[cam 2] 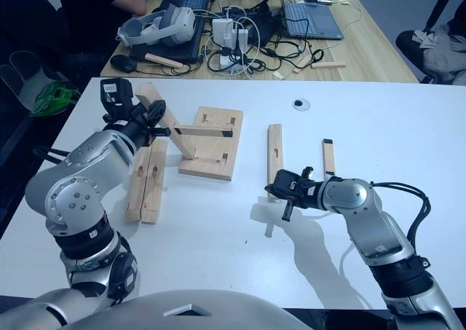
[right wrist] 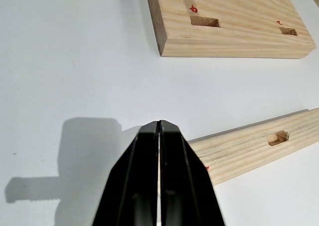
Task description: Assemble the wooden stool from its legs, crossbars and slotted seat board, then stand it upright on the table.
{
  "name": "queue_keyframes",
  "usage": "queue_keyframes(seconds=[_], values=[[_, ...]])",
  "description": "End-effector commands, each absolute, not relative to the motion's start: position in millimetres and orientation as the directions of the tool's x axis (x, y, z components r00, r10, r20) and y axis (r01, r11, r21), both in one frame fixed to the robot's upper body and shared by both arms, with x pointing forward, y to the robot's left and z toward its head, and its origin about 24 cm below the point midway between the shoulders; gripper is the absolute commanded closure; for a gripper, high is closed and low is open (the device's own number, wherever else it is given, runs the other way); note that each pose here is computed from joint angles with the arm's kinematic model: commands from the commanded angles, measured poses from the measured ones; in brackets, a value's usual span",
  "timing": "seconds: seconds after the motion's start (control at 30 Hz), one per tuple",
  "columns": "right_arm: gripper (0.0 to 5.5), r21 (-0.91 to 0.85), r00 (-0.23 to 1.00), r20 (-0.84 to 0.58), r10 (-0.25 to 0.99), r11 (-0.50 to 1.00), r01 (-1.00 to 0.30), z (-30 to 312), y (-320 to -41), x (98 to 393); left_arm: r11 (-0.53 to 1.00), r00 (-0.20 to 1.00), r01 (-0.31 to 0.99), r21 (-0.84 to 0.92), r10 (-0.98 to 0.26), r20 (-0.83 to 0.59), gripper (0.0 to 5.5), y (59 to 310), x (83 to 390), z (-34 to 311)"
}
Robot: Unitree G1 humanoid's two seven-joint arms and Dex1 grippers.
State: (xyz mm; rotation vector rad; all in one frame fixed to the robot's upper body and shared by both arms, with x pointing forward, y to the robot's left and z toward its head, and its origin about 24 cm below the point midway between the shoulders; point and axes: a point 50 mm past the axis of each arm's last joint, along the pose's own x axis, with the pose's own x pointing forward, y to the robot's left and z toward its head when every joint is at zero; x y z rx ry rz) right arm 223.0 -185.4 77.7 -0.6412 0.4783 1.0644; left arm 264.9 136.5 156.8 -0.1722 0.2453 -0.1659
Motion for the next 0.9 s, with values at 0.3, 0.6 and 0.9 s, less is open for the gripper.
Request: queue_keyframes(seconds=[0.3,0.6,0.9], values=[[5.50,-0.237,0.407,-0.633,0.659,0.336,-0.912,78.4,-185.7,225.9,0.956,0.969,0.218,-0.196,-0.236,-0.073,3.99,128.4,261.7,155.7],[5.50,-0.210,0.424,-0.596,0.682,0.377,-0.902,77.2,-184.3,226.4,0.965,0.919,0.249,-0.080,-0.209,0.335,2.52,133.7,263.7,220.4],[5.50,-0.196,0.459,-0.574,0.678,0.431,-0.881,77.2,-189.3,218.3,0.989,0.977,-0.144,-0.035,0.137,-0.163,1.07,243.0,259.7,156.1]])
